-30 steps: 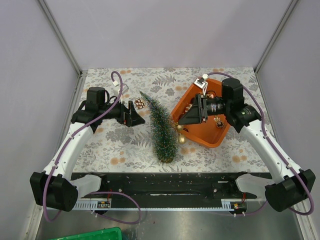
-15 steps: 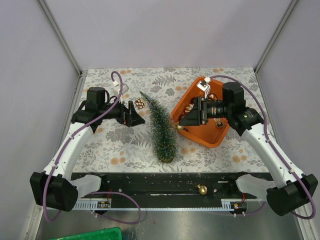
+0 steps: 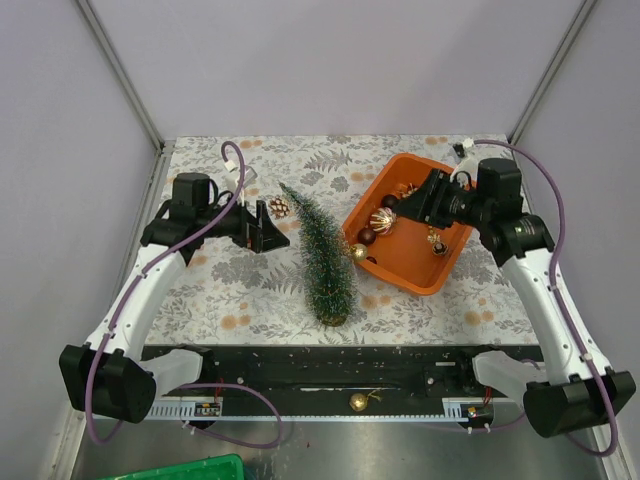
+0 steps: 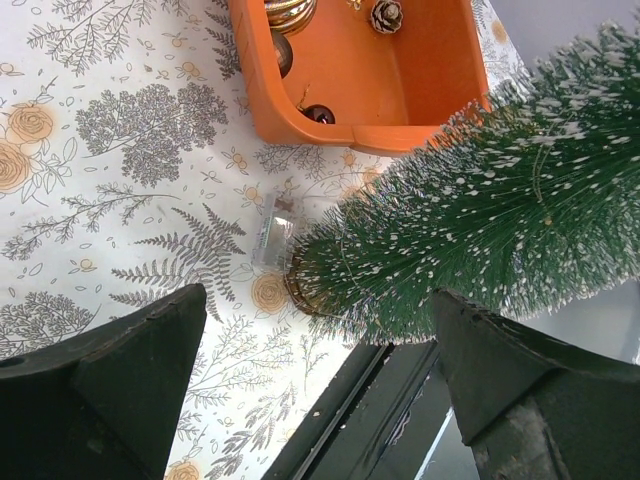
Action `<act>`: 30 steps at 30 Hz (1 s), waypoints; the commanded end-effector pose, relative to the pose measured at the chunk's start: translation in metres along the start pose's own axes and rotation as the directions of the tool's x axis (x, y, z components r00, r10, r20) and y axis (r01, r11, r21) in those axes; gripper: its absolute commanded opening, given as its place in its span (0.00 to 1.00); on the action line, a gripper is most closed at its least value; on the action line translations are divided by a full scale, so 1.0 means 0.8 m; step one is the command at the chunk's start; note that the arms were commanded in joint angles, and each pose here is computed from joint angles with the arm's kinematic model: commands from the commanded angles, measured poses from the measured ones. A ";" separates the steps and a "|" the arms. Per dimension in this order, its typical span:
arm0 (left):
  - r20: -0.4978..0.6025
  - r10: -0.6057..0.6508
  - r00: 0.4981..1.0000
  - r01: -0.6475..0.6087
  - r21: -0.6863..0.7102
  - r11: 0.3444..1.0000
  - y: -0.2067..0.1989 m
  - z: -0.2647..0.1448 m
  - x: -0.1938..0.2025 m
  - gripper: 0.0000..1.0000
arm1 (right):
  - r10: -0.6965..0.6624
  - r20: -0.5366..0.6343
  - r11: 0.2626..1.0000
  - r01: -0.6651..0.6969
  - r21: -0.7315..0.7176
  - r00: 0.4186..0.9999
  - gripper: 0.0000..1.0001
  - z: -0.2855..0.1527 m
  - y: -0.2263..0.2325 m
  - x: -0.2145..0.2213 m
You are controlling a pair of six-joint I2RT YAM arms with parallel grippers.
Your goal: Decorate the small christmas tree
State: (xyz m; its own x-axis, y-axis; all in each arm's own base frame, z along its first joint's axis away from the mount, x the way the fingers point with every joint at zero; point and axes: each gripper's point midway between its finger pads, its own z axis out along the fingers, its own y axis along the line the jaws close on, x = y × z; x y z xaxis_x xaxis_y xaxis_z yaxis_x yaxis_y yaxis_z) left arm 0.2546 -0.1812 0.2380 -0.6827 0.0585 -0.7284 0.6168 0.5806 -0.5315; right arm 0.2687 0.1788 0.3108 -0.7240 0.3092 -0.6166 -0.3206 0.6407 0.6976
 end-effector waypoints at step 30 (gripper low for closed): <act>0.001 0.080 0.997 -0.080 -0.049 0.996 0.016 0.001 -0.032 0.99 | 0.209 -0.175 0.482 0.054 0.874 0.962 0.56 0.138 -0.399 -0.065</act>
State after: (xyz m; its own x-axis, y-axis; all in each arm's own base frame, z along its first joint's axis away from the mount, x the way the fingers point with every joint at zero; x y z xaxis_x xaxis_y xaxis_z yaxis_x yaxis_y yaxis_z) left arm 0.2721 -0.1770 0.2353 -0.6855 0.0958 -0.7218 0.6118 0.6131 -0.4997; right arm 0.4656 0.0462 0.0692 -0.8839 0.3235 -0.3378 0.3426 0.9395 0.0030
